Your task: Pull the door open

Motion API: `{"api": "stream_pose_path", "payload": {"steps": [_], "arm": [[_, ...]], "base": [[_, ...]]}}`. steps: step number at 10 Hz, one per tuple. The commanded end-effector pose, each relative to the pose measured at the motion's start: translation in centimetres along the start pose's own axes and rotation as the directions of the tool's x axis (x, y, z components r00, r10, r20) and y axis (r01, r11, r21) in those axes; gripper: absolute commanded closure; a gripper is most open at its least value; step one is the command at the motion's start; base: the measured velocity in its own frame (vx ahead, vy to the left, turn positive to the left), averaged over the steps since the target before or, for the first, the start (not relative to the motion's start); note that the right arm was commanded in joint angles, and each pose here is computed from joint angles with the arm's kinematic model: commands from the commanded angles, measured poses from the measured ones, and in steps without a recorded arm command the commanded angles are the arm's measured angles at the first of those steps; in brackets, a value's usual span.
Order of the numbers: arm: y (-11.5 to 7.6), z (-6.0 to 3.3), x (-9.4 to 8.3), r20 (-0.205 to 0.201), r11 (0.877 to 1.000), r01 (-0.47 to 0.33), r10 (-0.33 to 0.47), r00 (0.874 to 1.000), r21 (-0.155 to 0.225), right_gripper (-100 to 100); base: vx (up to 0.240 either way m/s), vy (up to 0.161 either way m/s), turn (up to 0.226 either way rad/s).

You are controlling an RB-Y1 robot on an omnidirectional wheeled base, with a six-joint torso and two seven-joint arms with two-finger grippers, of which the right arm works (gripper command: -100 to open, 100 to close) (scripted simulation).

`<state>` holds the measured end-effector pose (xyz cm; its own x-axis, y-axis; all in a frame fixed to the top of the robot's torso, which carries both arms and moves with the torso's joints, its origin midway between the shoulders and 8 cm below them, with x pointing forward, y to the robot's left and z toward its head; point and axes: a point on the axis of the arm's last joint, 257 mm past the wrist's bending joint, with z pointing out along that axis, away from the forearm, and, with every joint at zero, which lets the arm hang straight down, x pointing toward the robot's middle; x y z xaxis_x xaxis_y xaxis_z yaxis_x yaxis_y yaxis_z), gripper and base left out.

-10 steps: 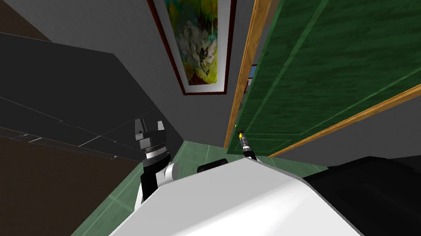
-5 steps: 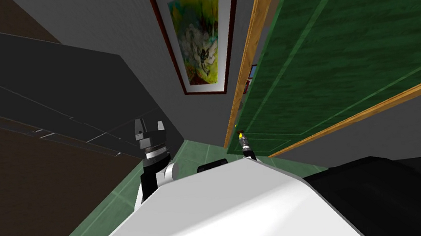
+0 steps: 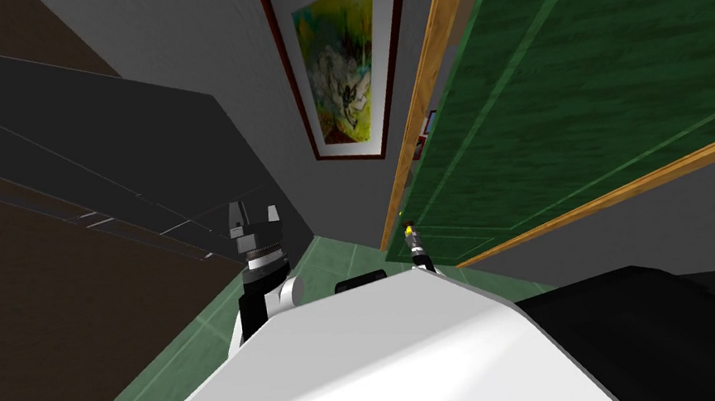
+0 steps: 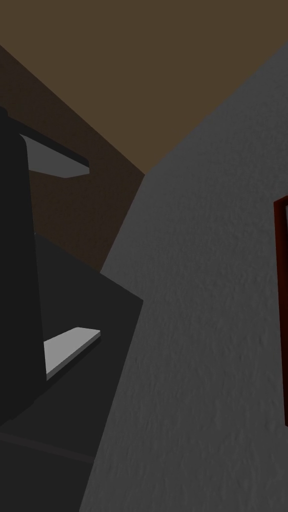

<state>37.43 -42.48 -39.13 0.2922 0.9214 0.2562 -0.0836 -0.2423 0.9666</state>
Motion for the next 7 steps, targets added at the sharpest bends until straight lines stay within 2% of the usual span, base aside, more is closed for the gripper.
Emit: {"api": "stream_pose_path", "payload": {"steps": [1, 5, 6, 7], "arm": [[-0.06, 0.04, 0.18, -0.001, 0.999, -0.033, 0.033, 0.999, 0.0, 100], [-0.09, 0.31, 0.31, 0.001, 0.987, -0.162, 0.162, 0.987, -0.001, 100], [-0.09, 0.31, 0.31, 0.001, 0.986, -0.17, 0.17, 0.985, -0.001, 100], [-0.1, 0.4, 0.35, 0.002, 0.977, -0.211, 0.211, 0.977, -0.001, 100]], "base": [[-0.033, -0.006, 0.02], [-0.039, -0.006, 0.035], [-0.028, -0.005, 0.02], [-0.033, 0.0, 0.035]]}}
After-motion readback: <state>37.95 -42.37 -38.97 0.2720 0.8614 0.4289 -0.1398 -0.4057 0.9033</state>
